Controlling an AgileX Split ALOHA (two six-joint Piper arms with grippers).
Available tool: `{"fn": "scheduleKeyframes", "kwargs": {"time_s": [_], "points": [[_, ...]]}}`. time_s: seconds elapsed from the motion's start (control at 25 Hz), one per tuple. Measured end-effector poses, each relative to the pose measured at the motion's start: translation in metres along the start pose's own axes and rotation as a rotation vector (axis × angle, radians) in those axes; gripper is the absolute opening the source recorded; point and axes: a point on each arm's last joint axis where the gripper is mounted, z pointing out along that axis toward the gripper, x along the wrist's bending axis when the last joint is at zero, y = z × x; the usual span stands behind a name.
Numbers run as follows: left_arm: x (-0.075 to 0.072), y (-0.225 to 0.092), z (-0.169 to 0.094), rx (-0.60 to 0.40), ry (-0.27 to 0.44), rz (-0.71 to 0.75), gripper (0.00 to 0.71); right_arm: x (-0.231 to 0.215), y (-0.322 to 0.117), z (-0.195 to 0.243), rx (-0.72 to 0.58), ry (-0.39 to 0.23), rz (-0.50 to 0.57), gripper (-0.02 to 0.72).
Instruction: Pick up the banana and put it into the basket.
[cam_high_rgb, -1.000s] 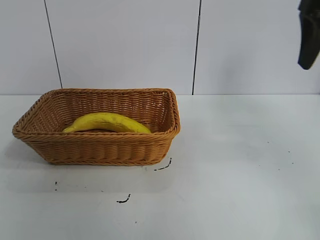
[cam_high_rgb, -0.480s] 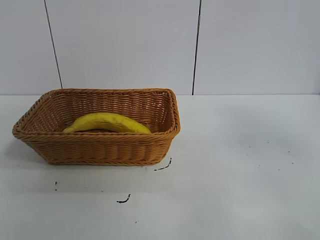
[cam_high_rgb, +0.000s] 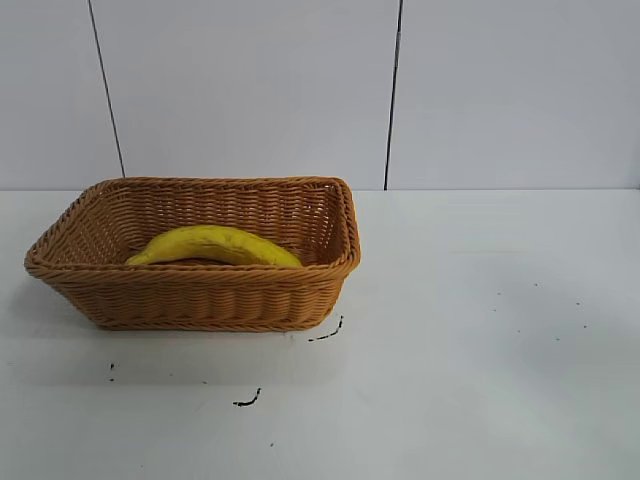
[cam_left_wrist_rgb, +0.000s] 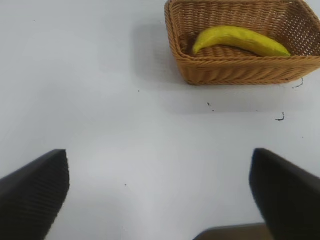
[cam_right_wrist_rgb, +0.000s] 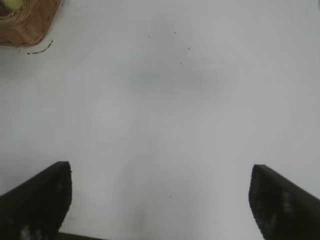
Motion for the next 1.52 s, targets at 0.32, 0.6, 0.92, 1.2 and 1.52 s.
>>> {"fn": "scheduleKeyframes", "kwargs": {"time_s": [0.32, 0.6, 0.92, 1.2, 1.52], "points": [[0.0, 0.0, 0.0, 0.0, 0.0, 0.0, 0.695, 0.0, 0.0, -0.002, -0.021, -0.001, -0.002, 0.689], [0.0, 0.0, 0.0, 0.0, 0.0, 0.0, 0.695, 0.0, -0.003, -0.006, -0.054, -0.001, -0.003, 0.689], [0.0, 0.0, 0.0, 0.0, -0.001, 0.0, 0.695, 0.002, -0.018, -0.028, -0.229, -0.003, -0.011, 0.689], [0.0, 0.0, 0.0, 0.0, 0.0, 0.0, 0.695, 0.003, -0.018, -0.028, -0.231, -0.055, 0.026, 0.689], [0.0, 0.0, 0.0, 0.0, 0.0, 0.0, 0.695, 0.003, -0.018, -0.028, -0.232, -0.057, 0.027, 0.689]]}}
